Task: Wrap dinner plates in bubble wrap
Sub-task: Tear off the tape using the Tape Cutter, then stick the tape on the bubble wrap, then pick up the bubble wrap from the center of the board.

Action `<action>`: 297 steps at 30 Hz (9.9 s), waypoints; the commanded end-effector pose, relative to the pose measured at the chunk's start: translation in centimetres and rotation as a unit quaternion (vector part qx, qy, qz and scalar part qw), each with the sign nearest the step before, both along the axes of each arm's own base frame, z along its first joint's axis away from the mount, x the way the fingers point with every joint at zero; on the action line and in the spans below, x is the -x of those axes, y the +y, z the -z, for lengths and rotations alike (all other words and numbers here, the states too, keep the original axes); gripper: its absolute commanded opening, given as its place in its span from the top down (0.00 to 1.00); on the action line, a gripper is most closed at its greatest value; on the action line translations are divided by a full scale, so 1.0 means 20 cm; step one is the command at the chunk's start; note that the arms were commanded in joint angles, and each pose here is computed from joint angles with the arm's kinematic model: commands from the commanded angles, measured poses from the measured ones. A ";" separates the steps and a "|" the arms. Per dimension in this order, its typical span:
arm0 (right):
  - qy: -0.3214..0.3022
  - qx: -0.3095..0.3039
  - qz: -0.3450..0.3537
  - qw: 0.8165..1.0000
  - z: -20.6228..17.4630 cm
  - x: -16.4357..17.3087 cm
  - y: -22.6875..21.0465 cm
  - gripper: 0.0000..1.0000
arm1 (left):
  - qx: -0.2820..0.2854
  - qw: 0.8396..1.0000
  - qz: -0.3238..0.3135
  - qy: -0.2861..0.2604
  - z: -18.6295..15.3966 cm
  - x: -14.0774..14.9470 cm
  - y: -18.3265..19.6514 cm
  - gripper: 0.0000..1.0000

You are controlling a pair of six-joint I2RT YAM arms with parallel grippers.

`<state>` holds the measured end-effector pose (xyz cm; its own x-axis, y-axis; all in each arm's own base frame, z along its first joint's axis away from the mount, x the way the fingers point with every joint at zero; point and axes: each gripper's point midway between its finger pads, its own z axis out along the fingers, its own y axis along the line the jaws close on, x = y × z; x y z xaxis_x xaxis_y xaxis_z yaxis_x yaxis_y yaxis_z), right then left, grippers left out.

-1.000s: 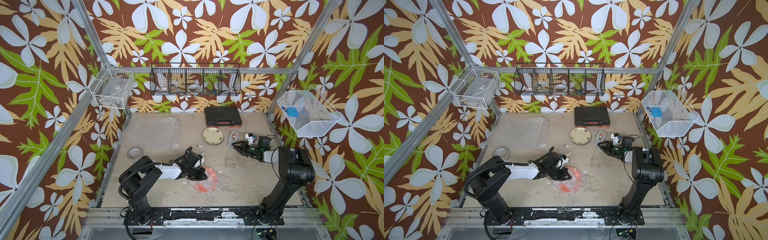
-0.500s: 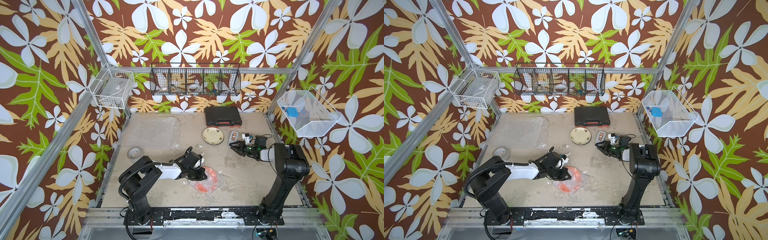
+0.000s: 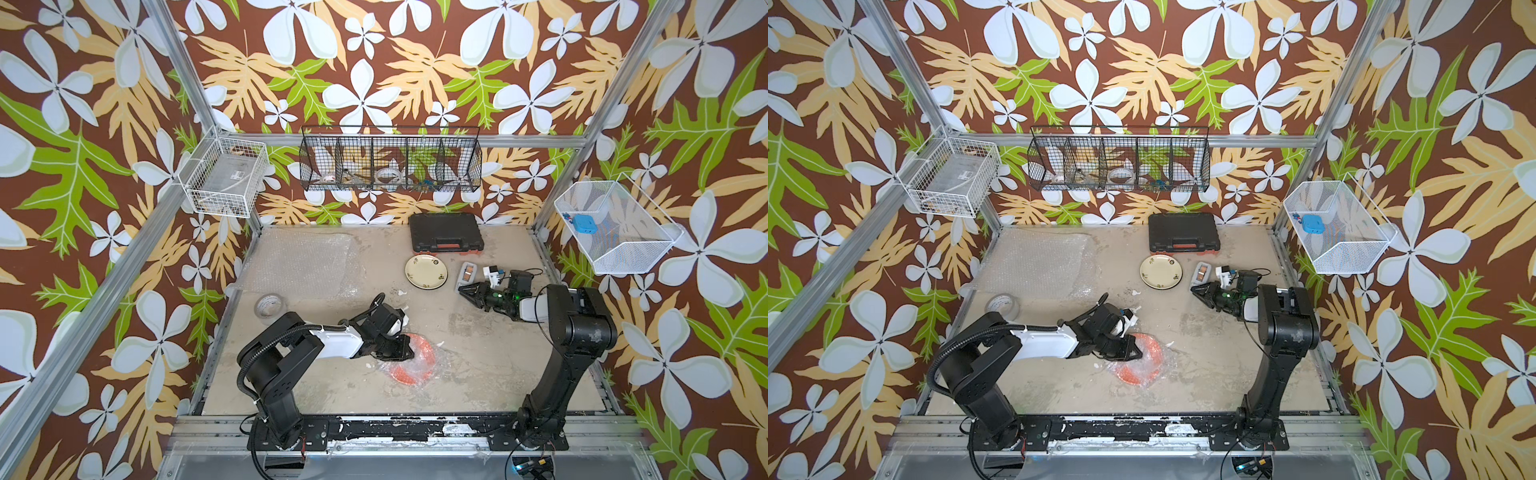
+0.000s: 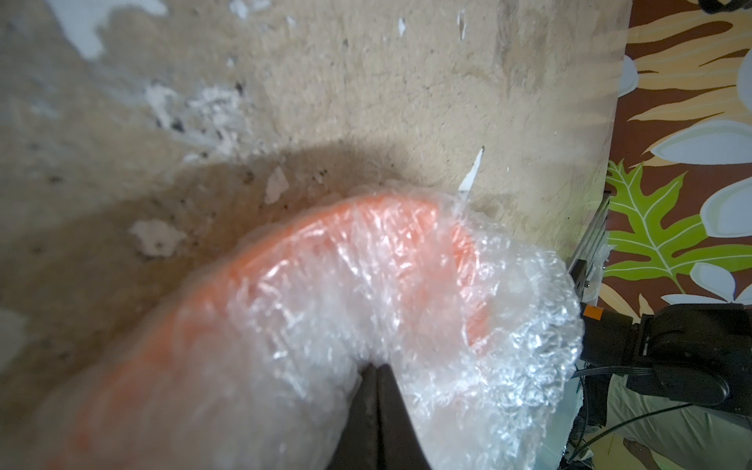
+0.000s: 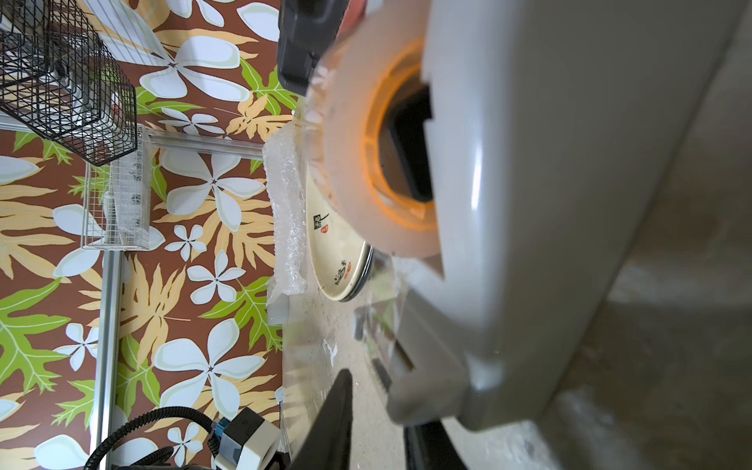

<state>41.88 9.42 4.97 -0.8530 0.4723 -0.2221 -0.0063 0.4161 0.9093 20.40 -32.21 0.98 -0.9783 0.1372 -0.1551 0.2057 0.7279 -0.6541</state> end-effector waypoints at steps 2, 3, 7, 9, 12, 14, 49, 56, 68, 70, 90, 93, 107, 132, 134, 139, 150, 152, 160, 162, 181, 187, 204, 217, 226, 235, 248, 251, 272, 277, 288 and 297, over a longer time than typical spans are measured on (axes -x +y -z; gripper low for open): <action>-0.016 0.003 -0.002 1.000 -0.02 -0.02 0.00 0.79 | -0.130 0.989 -0.015 0.075 0.21 0.17 0.26 0.93; -0.017 0.003 -0.002 1.000 -0.02 -0.03 0.00 0.80 | -0.131 0.988 -0.015 0.076 0.21 0.17 0.26 0.93; -0.017 0.002 -0.003 1.000 -0.02 -0.02 0.00 0.84 | -0.131 0.988 -0.016 0.076 0.21 0.17 0.26 0.93; -0.018 0.002 -0.003 1.000 -0.02 -0.03 0.00 0.86 | -0.130 0.988 -0.015 0.076 0.21 0.17 0.26 0.93; -0.016 0.002 -0.003 1.000 -0.02 -0.03 0.00 0.88 | -0.130 0.988 -0.016 0.076 0.21 0.17 0.26 0.93; -0.016 0.002 -0.004 1.000 -0.02 -0.02 0.00 0.91 | -0.129 0.989 -0.016 0.076 0.21 0.17 0.26 0.93; 0.060 0.179 0.040 0.981 0.02 -0.03 -0.15 1.00 | -0.131 0.988 -0.027 0.073 0.21 0.17 0.28 0.93; -0.010 0.180 0.027 0.983 -0.32 0.10 -0.08 1.00 | -0.115 0.990 -0.041 0.066 0.19 0.15 0.26 0.93; -0.080 0.196 -0.056 0.976 -0.71 0.68 0.23 1.00 | -0.099 0.992 -0.057 0.062 0.17 0.13 0.27 0.93; -0.092 0.189 -0.072 0.975 -0.77 0.80 0.30 1.00 | -0.095 0.992 -0.057 0.061 0.16 0.13 0.27 0.93; -0.067 0.110 -0.295 0.947 -0.72 1.89 0.98 1.00 | -0.072 0.993 -0.074 0.060 0.14 0.14 0.28 0.94; -0.073 0.117 -0.304 0.943 -0.70 1.90 1.03 1.00 | -0.067 0.993 -0.077 0.061 0.13 0.15 0.28 0.94; -0.116 0.104 -0.283 0.946 -0.64 1.55 1.11 1.00 | -0.006 0.990 -0.104 0.091 0.12 0.22 0.27 0.94; -0.107 0.142 -0.298 0.938 -0.37 1.14 1.12 1.00 | 0.043 0.980 -0.156 0.114 0.11 0.20 0.27 0.96; -0.104 0.145 -0.307 0.935 -0.34 1.11 1.13 1.00 | 0.043 0.980 -0.157 0.115 0.11 0.20 0.27 0.96; -0.095 0.175 -0.305 0.931 -0.20 1.03 1.12 1.00 | 0.040 0.979 -0.159 0.118 0.12 0.21 0.29 0.96; -0.089 0.310 -0.248 0.913 0.11 0.83 1.01 0.79 | 0.027 0.978 -0.167 0.126 0.16 0.22 0.34 0.96; -0.092 0.345 -0.220 0.908 0.09 0.77 0.96 0.72 | 0.020 0.978 -0.165 0.128 0.17 0.23 0.35 0.96; -0.089 0.411 -0.169 0.891 -0.10 0.69 0.84 0.48 | 0.010 0.977 -0.164 0.133 0.20 0.25 0.37 0.96; -0.094 0.393 -0.180 0.897 -0.17 0.72 0.86 0.47 | 0.010 0.977 -0.166 0.132 0.20 0.25 0.37 0.96; 0.056 0.313 -0.282 0.905 0.28 1.02 0.92 1.00 | 0.003 0.978 -0.166 0.125 0.19 0.23 0.37 0.96; -0.027 0.207 -0.302 0.930 -0.12 0.98 1.11 1.00 | 0.002 0.978 -0.165 0.126 0.20 0.23 0.37 0.96; 0.013 0.189 -0.325 0.927 -0.11 1.15 1.09 1.00 | -0.002 0.978 -0.167 0.124 0.20 0.22 0.38 0.96; 0.043 0.224 -0.338 0.913 -0.05 1.30 1.03 1.00 | -0.006 0.978 -0.167 0.120 0.20 0.20 0.38 0.96; 0.091 0.267 -0.348 0.894 0.15 1.46 0.95 1.00 | -0.006 0.979 -0.167 0.120 0.21 0.20 0.38 0.96; 0.042 0.208 -0.347 0.914 -0.08 1.47 1.02 1.00 | -0.004 0.979 -0.168 0.120 0.21 0.18 0.37 0.96; 0.045 0.210 -0.315 0.924 -0.07 1.43 0.93 0.96 | -0.007 0.978 -0.169 0.118 0.21 0.18 0.37 0.96; 0.053 0.174 -0.268 0.946 -0.10 1.36 0.82 0.73 | -0.007 0.979 -0.168 0.116 0.20 0.18 0.37 0.96; 0.101 0.058 -0.261 0.958 0.04 1.28 0.86 0.63 | 0.001 0.981 -0.157 0.115 0.16 0.17 0.35 0.95; 0.097 0.096 -0.248 0.959 0.06 1.23 0.83 0.87 | 0.013 0.984 -0.160 0.077 0.03 0.09 0.32 0.89; 0.063 0.114 -0.215 0.968 -0.06 1.03 0.81 0.98 | -0.060 0.969 -0.221 -0.088 -0.53 -0.33 0.67 0.51; 0.006 0.102 -0.148 0.984 -0.33 0.48 0.84 1.00 | -0.156 0.937 -0.284 -0.131 -0.61 -0.65 1.18 0.44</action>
